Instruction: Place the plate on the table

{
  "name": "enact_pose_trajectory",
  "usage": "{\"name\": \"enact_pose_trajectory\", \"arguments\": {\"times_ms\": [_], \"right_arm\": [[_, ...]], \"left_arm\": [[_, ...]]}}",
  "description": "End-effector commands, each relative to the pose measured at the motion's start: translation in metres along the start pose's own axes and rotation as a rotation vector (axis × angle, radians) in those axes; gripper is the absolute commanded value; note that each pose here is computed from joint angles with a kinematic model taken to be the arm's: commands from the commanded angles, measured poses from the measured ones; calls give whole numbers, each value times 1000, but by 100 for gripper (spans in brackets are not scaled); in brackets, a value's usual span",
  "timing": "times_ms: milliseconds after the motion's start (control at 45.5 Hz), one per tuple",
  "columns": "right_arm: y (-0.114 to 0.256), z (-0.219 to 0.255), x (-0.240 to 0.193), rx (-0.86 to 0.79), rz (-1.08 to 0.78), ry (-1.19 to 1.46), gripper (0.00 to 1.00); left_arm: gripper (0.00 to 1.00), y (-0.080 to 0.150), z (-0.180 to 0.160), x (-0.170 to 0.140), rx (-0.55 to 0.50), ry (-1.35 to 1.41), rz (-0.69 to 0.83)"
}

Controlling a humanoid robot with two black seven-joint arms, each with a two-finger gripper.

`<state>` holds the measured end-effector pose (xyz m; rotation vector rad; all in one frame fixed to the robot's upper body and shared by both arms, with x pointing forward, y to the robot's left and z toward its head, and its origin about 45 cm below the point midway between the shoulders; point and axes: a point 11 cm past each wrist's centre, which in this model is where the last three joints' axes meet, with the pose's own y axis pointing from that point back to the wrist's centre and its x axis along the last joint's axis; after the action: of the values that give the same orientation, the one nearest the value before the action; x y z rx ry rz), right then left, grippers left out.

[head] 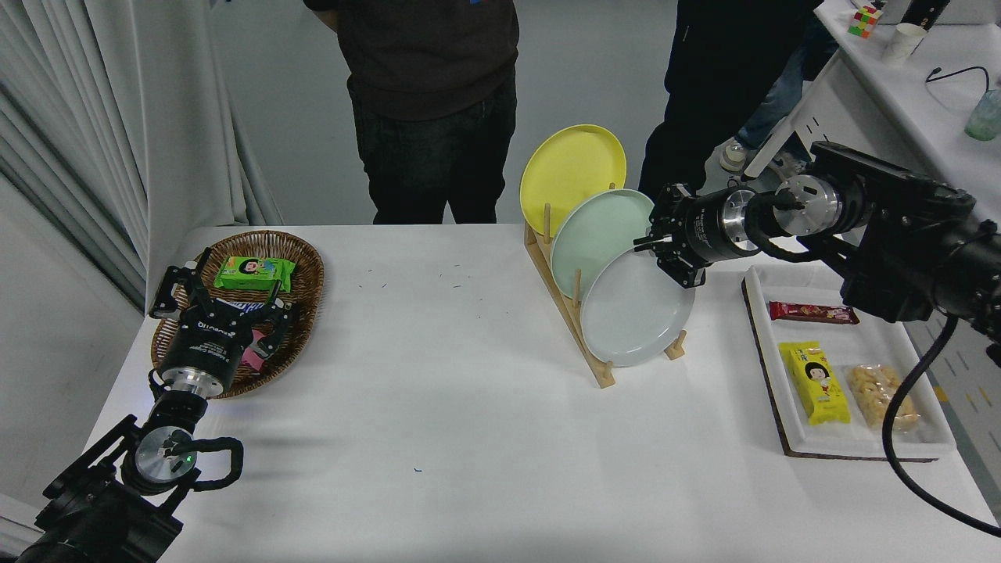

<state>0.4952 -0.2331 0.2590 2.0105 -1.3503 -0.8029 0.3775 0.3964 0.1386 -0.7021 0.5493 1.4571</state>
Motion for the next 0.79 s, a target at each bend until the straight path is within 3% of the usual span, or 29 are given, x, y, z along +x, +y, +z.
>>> {"name": "enact_pose_trajectory", "arguments": {"times_ms": [0,769], "right_arm": [[4,-8,-3,17,-12,10,3],[45,-52,-21,112,-227,178,0]], "left_arm": [[98,0,0,0,0,0,0],[98,0,0,0,0,0,0]]}}
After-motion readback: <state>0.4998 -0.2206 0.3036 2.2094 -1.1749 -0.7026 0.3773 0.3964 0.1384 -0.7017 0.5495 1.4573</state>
